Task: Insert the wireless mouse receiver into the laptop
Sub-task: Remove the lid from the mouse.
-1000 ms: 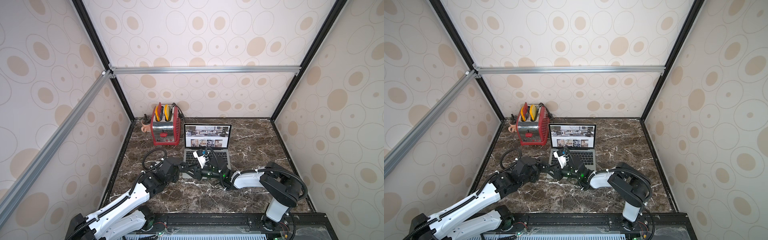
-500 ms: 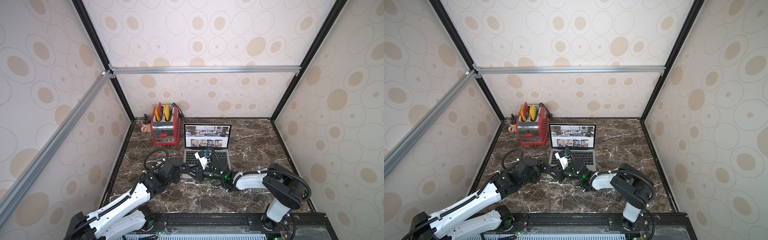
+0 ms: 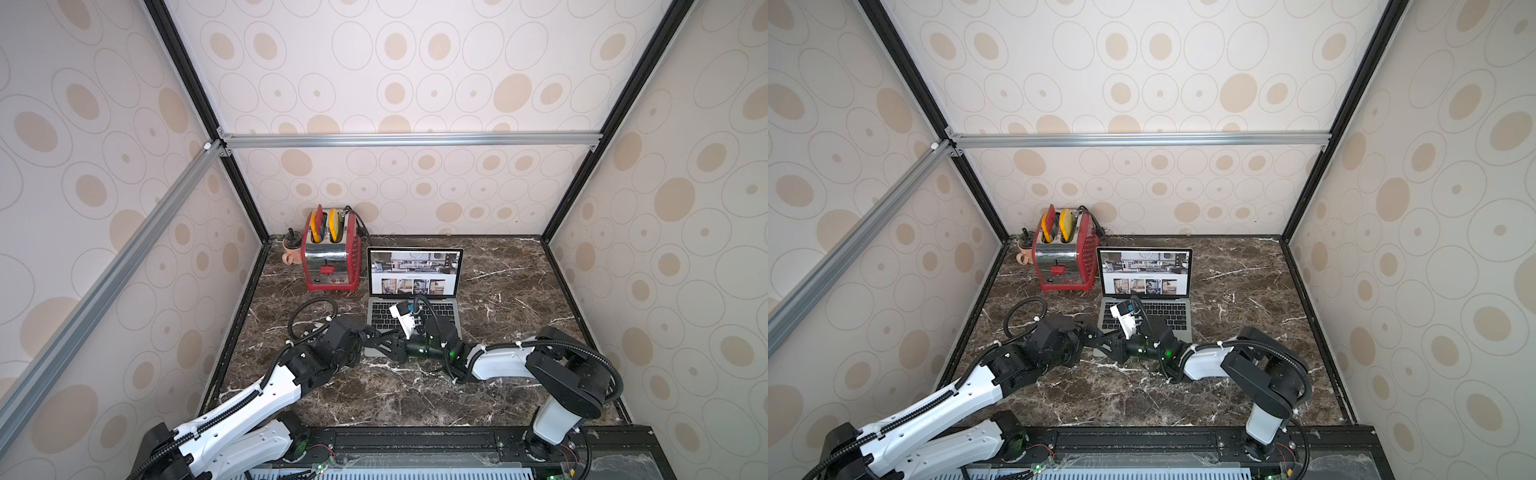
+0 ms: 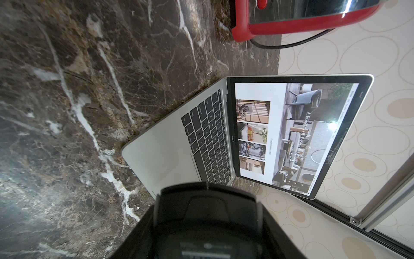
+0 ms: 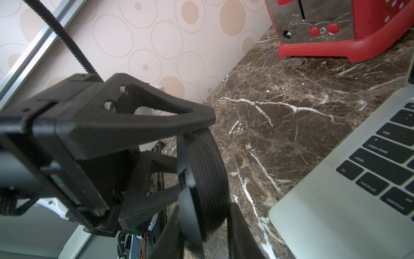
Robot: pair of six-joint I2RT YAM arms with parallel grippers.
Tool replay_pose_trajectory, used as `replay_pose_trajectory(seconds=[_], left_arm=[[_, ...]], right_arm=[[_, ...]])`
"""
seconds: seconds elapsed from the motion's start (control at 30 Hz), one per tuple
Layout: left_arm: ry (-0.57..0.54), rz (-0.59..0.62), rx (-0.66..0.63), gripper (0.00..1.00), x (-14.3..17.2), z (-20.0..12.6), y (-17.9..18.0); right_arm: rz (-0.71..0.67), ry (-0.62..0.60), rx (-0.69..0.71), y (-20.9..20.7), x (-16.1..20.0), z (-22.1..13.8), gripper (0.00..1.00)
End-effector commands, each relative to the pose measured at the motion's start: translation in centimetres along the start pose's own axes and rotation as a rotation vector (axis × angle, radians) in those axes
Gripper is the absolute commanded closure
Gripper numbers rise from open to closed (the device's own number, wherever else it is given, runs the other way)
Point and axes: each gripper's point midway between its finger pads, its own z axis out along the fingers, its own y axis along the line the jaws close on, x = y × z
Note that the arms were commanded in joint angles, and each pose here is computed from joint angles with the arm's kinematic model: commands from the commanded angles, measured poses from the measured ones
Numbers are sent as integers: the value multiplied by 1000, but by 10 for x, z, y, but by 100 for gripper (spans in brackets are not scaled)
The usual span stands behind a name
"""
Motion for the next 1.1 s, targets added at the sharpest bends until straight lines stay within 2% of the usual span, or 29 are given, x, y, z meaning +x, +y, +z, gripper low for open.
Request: replay_pose_trajectory(seconds=[0.0,0.17,0.33,0.43,0.5,0.63,0.8,0.9,1.07], left_arm=[[-142,17,-41,100,-27,-2,9],[-150,15,-39,100,-29,-2,9],[-153,13,-34,100,-30,-3,10],[-152,12,-32,100,-30,-3,10],[-152,13,-33,100,-31,-3,10],[-154,17,-38,100,-31,-3,11],[-191,28,-29,100,-39,-5,14],[-230,50,-33,100,-50,-10,18],[-254,65,-80,100,-71,-13,33]], right_arm=[[-47,-40,-122,31,-19,-1,69],[-42,-38,-134,33,-19,0,67],[-40,-35,-142,34,-19,1,60],[-40,-34,-142,34,-19,2,62],[-38,-31,-144,34,-19,3,68],[-26,-35,-143,31,-17,5,72],[1,-34,-106,14,-13,-10,76],[-3,30,-71,3,1,-22,74],[-115,240,40,-5,45,-39,71]])
